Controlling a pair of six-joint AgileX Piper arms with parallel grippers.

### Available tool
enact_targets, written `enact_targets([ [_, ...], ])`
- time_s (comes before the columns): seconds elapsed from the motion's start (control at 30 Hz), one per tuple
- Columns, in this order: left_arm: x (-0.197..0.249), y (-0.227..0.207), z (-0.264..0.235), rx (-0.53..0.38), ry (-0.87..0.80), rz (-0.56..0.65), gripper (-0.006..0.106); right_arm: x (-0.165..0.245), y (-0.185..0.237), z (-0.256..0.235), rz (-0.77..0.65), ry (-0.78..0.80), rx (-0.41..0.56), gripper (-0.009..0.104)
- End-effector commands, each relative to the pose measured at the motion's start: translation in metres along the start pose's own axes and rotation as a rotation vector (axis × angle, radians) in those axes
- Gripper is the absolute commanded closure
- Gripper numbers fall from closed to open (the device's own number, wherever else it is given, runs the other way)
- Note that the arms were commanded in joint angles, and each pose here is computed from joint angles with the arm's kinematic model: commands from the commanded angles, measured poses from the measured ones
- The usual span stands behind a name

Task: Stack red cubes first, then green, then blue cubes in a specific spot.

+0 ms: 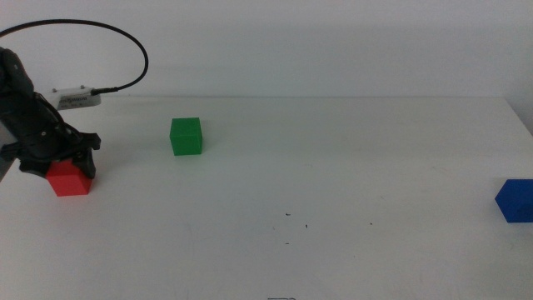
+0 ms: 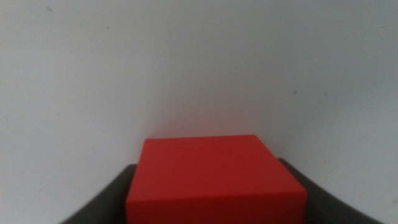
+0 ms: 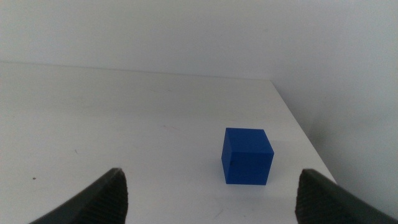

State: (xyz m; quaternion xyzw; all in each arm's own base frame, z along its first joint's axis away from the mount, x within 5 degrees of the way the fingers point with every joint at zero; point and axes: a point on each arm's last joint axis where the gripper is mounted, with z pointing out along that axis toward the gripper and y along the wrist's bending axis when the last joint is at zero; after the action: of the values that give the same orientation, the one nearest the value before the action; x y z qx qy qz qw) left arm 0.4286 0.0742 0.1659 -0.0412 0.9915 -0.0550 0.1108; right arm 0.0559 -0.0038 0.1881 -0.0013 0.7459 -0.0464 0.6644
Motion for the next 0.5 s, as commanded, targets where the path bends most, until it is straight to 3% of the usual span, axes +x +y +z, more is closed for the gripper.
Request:
enact_targets([
  [0.0, -0.010, -0.007, -0.033, 0.001, -0.106, 0.004, 0.047, -0.011, -0.001, -0.002, -0.016, -0.098, 0.016, 0.003],
  [0.27, -0.007, -0.010, -0.045, 0.014, -0.103, -0.027, 0.102, -0.011, -0.001, -0.002, -0.016, -0.098, 0.016, 0.003],
  [0.47, 0.016, -0.020, -0.081, 0.020, -0.176, -0.052, 0.102, -0.011, -0.001, -0.002, -0.016, -0.098, 0.016, 0.003],
])
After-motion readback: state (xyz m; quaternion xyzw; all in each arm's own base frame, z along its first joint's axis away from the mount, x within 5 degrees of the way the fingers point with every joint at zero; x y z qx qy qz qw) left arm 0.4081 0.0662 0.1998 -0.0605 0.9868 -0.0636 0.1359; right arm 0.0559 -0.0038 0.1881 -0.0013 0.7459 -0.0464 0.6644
